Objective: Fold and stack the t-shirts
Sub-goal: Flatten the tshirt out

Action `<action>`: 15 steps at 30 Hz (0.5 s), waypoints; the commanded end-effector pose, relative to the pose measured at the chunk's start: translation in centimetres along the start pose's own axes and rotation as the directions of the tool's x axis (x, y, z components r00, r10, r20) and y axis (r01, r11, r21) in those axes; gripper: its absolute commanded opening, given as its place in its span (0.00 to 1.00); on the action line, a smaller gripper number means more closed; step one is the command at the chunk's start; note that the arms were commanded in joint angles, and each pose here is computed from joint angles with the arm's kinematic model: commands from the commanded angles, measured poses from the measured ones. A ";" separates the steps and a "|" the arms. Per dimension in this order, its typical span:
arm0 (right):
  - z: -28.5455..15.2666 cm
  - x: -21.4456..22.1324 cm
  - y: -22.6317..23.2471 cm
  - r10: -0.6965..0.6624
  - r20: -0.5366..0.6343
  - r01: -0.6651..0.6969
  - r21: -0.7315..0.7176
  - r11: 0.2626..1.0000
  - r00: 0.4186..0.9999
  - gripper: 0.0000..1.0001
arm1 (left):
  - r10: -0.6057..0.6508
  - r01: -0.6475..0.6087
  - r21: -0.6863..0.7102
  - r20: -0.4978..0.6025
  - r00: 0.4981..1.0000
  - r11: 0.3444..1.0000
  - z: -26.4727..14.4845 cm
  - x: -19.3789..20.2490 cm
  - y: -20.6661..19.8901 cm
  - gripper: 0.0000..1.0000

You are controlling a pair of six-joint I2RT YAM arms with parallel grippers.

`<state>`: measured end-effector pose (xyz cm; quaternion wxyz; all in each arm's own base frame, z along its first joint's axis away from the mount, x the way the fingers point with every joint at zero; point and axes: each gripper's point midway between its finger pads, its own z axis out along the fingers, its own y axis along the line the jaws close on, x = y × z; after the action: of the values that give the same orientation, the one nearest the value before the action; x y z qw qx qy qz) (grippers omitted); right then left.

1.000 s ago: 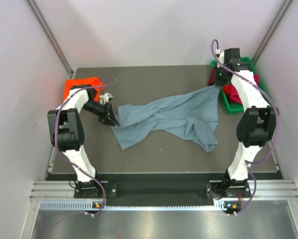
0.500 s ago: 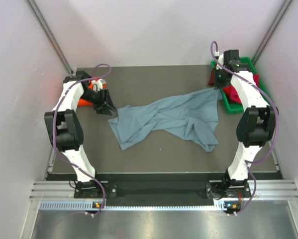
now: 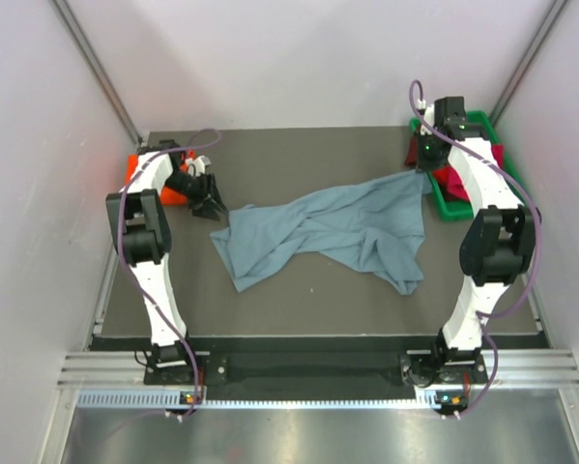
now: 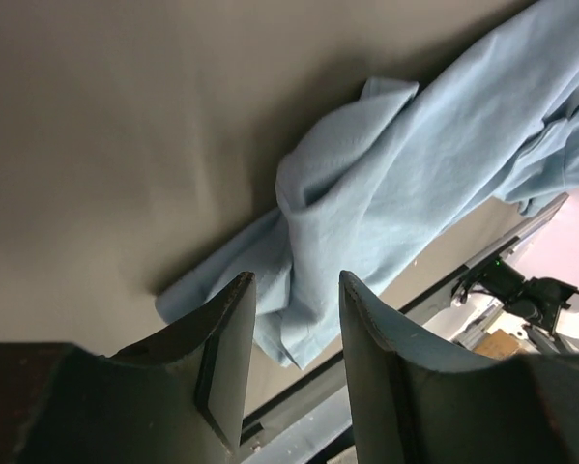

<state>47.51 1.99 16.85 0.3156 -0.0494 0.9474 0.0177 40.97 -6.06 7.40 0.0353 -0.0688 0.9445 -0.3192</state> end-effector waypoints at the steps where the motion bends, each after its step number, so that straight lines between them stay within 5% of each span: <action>1: -0.9 -1.7 -0.3 -0.006 0.063 0.005 0.012 1.000 0.998 0.00 | 0.070 -0.072 0.024 0.057 0.996 0.997 -0.4 -2.1 -0.8 0.45; 15: -0.2 -2.1 -0.1 -0.023 0.065 0.021 0.026 0.999 0.998 0.00 | 0.129 -0.129 0.101 -0.002 0.992 0.987 3.1 -2.4 -3.3 0.40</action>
<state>47.64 1.93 16.85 0.3176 -0.0495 0.9468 0.0146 43.17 -8.55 5.47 0.0330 -0.0345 0.9392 -0.3402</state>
